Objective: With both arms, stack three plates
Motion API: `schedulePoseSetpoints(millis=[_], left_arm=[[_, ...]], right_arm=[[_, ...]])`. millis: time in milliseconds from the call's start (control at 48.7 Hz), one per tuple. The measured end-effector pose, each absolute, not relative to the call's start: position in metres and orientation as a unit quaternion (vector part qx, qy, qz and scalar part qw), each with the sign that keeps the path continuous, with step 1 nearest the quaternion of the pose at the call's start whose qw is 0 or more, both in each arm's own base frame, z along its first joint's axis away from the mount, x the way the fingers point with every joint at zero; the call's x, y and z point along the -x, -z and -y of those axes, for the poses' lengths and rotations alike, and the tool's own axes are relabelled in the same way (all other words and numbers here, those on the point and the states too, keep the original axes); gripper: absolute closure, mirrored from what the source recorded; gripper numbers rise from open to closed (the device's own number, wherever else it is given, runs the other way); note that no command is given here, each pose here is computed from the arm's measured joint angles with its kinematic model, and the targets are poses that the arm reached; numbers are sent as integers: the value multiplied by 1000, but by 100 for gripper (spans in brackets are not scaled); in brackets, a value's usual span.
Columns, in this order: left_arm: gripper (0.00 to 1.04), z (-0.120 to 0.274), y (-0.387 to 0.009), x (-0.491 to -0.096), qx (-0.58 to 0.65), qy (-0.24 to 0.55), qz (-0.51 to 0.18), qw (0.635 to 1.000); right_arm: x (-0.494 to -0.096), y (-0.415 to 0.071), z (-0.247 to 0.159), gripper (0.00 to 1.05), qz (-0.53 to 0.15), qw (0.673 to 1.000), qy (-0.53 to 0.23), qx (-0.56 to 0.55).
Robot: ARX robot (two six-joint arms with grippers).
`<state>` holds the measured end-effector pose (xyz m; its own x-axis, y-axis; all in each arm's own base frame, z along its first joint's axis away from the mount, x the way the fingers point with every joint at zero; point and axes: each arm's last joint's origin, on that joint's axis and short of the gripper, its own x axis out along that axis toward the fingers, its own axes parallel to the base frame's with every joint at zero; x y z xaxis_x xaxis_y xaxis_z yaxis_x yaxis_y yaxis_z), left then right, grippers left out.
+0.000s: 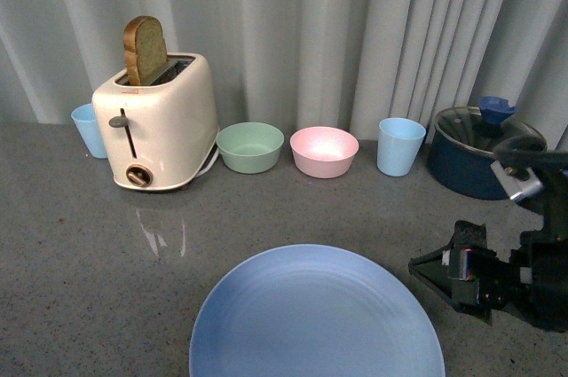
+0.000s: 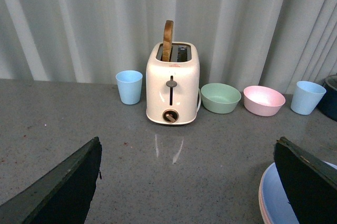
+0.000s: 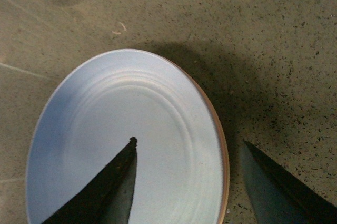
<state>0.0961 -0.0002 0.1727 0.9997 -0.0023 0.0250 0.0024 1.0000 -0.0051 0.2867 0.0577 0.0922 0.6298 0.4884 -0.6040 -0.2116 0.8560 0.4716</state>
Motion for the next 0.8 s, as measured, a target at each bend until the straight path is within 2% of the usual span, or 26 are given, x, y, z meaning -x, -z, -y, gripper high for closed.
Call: schedulePoseSetpoints(millis=[103, 164, 185, 287, 328, 369, 431, 493, 718, 800], left_arm=[[7, 0, -173, -96, 3, 1, 12, 1000], [7, 0, -173, -96, 3, 1, 12, 1000], [7, 0, -173, -96, 3, 1, 12, 1000], [7, 0, -173, -96, 3, 1, 13, 1000], [7, 0, -173, -96, 3, 1, 12, 1000], [7, 0, -173, -96, 3, 2, 12, 1000], [7, 0, -173, -96, 2, -1, 12, 1000], [7, 0, -173, -96, 2, 0, 13, 1000], [7, 0, -173, -96, 2, 1, 13, 1000], [7, 0, -173, -96, 2, 1, 13, 1000]], right_arm=[[-269, -118, -52, 22, -358, 894, -197, -182], [-253, -136, -44, 7, -332, 914, -157, -172], [-249, -142, -41, 5, -321, 922, -139, -168], [-245, -153, -37, 9, -281, 940, -117, -156], [-243, -146, -37, 17, -205, 971, -71, -101], [-234, -142, -33, 26, -136, 989, -26, -60], [-223, -151, -27, 38, -53, 998, -3, -29], [-213, -164, -23, 53, -2, 1000, -2, -18], [-181, -161, -13, 101, -10, 1000, -4, -2], [-173, -161, -6, 102, -9, 1000, -12, -1]])
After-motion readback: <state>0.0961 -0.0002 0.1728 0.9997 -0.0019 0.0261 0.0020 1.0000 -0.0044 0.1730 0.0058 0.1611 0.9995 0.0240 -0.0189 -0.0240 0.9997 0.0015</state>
